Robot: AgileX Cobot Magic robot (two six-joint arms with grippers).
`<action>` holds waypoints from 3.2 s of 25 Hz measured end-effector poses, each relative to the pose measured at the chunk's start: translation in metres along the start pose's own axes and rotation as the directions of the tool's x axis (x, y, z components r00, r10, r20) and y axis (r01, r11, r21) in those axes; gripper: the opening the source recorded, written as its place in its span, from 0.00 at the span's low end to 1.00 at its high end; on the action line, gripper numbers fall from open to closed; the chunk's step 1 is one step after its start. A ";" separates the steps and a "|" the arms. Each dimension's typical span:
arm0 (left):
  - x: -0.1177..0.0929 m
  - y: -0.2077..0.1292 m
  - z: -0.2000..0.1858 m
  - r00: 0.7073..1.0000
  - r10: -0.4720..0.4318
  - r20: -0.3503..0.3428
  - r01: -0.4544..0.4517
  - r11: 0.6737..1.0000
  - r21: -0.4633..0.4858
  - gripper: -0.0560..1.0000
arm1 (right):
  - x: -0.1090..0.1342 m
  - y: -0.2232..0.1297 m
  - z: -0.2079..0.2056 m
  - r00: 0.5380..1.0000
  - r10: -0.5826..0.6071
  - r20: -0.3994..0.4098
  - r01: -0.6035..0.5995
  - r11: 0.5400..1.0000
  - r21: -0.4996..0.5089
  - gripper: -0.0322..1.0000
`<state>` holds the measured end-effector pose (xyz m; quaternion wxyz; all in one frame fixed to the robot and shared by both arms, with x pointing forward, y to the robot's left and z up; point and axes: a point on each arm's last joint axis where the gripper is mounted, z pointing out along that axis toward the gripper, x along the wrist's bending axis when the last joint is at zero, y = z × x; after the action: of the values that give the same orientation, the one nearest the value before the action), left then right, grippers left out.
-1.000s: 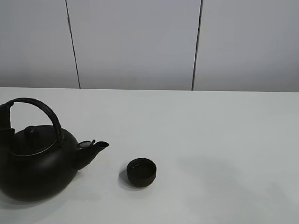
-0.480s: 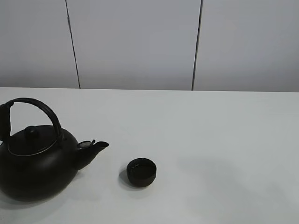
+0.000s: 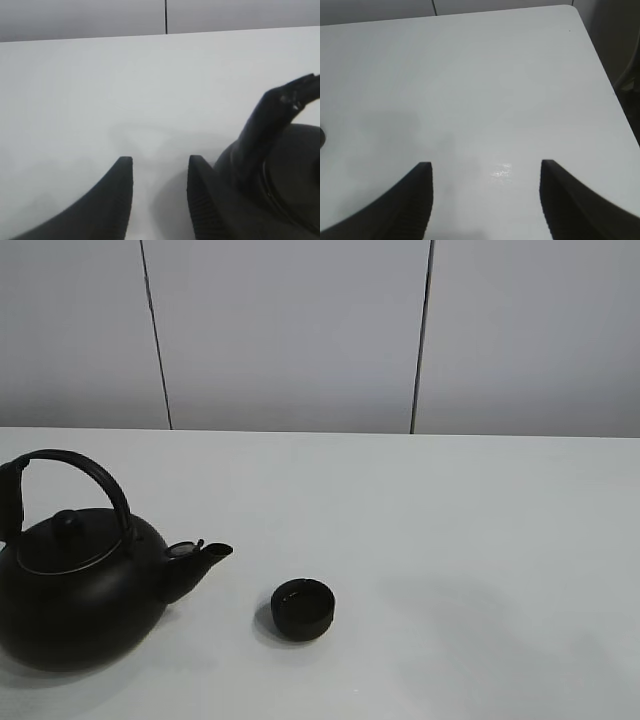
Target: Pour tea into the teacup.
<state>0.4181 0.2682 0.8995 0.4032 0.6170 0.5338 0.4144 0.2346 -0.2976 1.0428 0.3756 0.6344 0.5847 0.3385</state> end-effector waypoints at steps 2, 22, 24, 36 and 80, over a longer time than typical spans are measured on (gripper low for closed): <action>-0.001 0.005 0.005 1.000 -0.007 -0.005 0.007 1.000 -0.023 0.31 | 0.000 0.000 0.000 1.000 0.000 0.000 0.000 1.000 0.000 0.45; -0.021 0.120 0.038 0.986 -0.072 0.151 0.078 0.996 -0.032 0.31 | 0.000 0.000 0.000 1.000 0.000 0.000 0.000 1.000 0.000 0.45; -0.022 0.142 0.028 0.979 -0.084 0.184 0.081 0.996 0.022 0.31 | 0.000 0.000 0.000 1.000 0.000 0.000 0.000 1.000 0.000 0.45; 0.089 0.196 -0.032 0.977 -0.040 -0.207 0.058 0.995 0.082 0.31 | 0.000 0.000 0.000 1.000 0.000 0.000 0.000 1.000 0.000 0.45; 0.012 0.072 -0.225 0.997 -0.073 -0.011 0.074 0.977 0.202 0.31 | 0.000 0.000 0.000 1.000 0.002 -0.003 -0.002 1.000 0.000 0.45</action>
<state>0.2305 0.2847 1.0428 0.3527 0.6339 0.5963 0.3439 0.2346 -0.2973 1.0428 0.3744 0.6343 0.5847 0.3399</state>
